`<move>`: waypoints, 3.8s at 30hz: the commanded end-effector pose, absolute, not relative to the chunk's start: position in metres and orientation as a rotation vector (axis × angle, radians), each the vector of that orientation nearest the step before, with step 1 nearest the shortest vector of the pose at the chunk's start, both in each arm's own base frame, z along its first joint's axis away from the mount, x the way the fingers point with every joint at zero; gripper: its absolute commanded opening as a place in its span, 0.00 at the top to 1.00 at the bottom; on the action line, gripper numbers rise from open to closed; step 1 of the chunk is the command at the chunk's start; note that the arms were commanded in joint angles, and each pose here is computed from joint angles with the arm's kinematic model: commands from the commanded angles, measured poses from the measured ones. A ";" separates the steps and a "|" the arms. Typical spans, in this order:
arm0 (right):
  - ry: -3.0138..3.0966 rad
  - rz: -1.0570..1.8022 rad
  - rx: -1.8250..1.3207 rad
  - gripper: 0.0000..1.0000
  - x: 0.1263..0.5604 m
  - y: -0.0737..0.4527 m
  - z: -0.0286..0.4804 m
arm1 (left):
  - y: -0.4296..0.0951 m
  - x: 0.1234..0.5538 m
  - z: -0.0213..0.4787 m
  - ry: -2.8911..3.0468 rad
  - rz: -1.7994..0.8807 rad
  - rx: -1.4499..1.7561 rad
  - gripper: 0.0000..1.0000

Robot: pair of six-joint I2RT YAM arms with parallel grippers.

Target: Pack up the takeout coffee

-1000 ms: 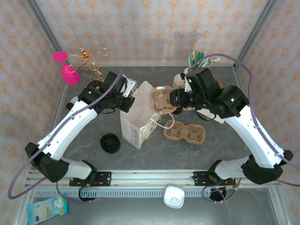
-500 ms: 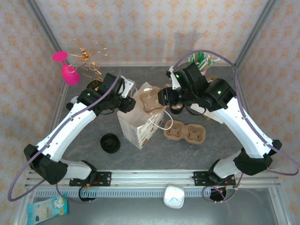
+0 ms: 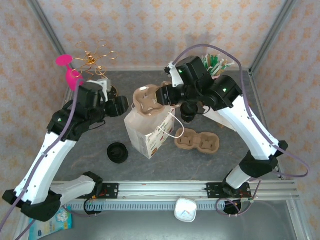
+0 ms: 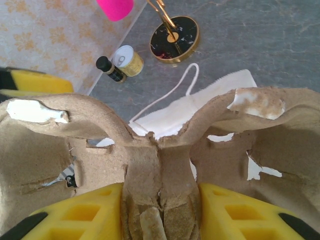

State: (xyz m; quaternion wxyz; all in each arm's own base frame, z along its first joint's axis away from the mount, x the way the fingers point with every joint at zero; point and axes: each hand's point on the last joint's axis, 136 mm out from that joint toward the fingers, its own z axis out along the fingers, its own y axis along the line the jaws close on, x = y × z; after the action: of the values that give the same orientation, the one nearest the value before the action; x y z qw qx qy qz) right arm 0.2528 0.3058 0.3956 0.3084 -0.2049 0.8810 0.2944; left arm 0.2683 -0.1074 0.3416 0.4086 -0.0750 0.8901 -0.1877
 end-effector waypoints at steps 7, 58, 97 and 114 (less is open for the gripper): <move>2.313 0.787 -0.645 0.60 0.260 0.336 0.381 | -0.112 0.243 0.300 2.315 -0.663 -0.454 0.29; 2.472 0.314 -0.598 0.62 0.272 0.344 0.310 | -0.119 0.269 0.265 2.390 -0.458 -0.023 0.78; 2.354 0.469 -0.573 0.62 0.281 0.350 0.347 | -0.083 0.269 0.297 2.204 -0.539 -0.602 0.44; 2.322 0.526 -0.667 0.62 0.278 0.364 0.344 | -0.102 0.275 0.276 2.185 -0.698 -0.636 0.71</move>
State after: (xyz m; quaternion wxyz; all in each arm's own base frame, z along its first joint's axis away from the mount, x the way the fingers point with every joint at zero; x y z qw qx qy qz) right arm 0.2800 0.3587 0.3317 0.3140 -0.2399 0.9007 0.1806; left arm 0.2725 -0.1023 0.2726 0.3602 -0.2456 0.8606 -0.2632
